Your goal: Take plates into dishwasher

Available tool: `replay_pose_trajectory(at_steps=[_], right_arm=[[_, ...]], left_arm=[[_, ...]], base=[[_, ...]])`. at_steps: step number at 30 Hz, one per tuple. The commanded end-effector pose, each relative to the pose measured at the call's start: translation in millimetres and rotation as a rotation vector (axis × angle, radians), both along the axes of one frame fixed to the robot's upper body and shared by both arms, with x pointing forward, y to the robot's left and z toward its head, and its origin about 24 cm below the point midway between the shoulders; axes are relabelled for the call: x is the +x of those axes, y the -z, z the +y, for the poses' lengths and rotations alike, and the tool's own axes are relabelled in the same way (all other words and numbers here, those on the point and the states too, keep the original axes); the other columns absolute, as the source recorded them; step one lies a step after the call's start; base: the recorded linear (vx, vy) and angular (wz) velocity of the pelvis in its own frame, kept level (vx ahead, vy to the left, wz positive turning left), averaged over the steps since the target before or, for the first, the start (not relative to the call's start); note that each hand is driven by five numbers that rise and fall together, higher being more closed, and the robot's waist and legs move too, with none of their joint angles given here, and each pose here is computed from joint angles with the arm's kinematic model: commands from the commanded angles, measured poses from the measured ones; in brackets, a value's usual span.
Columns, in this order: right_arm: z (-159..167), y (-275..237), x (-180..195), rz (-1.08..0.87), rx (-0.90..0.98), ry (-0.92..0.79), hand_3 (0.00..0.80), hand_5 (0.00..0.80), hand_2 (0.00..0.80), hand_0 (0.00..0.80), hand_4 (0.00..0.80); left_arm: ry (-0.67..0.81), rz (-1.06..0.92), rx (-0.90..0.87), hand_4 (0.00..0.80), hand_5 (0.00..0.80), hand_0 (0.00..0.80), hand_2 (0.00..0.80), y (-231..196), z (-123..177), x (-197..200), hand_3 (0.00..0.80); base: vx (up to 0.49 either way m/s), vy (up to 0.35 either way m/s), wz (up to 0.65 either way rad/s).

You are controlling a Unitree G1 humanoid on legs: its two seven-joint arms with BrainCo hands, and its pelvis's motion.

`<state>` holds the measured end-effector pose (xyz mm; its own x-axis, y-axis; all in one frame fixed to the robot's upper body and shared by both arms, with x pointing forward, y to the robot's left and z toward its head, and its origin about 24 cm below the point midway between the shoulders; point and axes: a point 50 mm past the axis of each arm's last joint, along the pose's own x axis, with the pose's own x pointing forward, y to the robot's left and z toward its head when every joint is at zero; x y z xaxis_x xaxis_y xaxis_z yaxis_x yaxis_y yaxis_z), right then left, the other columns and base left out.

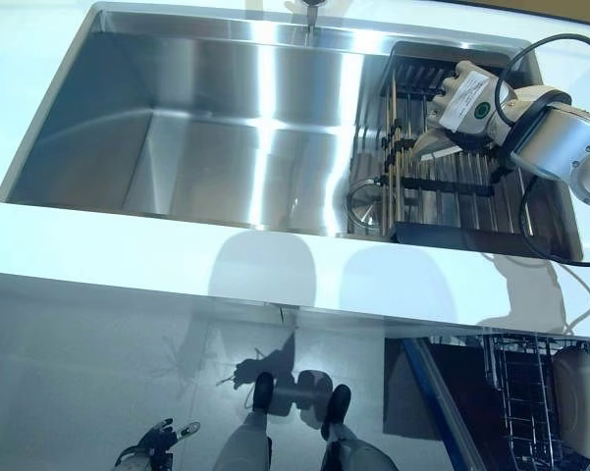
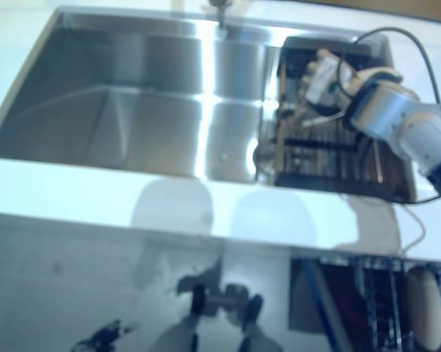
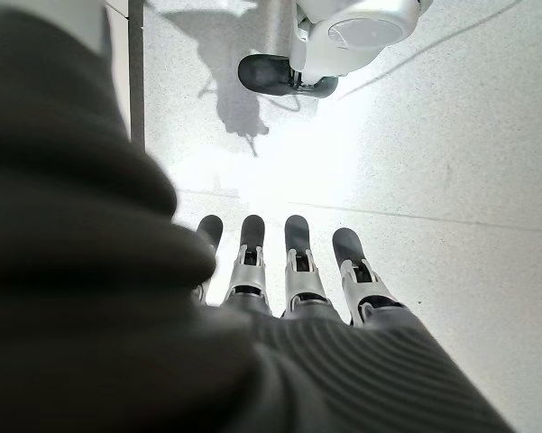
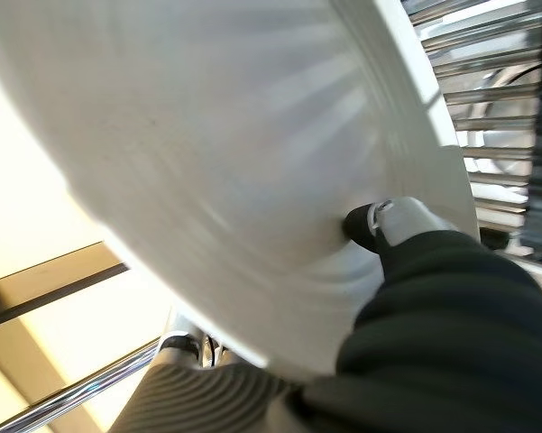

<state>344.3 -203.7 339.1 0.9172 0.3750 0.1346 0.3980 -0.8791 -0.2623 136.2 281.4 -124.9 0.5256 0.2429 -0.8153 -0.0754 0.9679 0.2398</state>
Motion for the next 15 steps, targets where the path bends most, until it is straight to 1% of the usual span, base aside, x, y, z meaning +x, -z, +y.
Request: replay_pose_trajectory(at_steps=[1, 5, 9, 15], right_arm=[[-15.0, -48.6, -17.4, -0.216, 0.109, 0.0, 0.8, 0.8, 0.8, 0.8, 0.8], [-18.0, -67.3, -27.6, -0.314, 0.202, -0.05, 0.8, 0.8, 0.8, 0.8, 0.8], [-25.8, -90.1, -42.1, -0.433, 0.346, -0.104, 0.8, 0.8, 0.8, 0.8, 0.8], [-46.1, -109.1, -59.0, -0.548, 0.503, -0.082, 0.8, 0.8, 0.8, 0.8, 0.8]], left_arm=[[-0.025, 0.052, 0.05, 0.0, 0.0, 0.0, 0.0, 2.5, 14.0, -24.9, 0.0], [-0.022, 0.065, 0.054, 0.0, 0.0, 0.0, 0.0, 6.0, 10.5, -29.7, 0.0], [-0.022, 0.081, 0.063, 0.0, 0.0, 0.0, 0.0, 8.5, 10.0, -35.1, 0.0], [-0.023, 0.109, 0.068, 0.0, 0.0, 0.0, 0.0, 12.5, 8.0, -43.1, 0.0]], base=[[0.0, 0.0, 0.0], [-0.007, 0.002, -0.04], [-0.008, 0.008, -0.09], [0.006, 0.012, -0.09]])
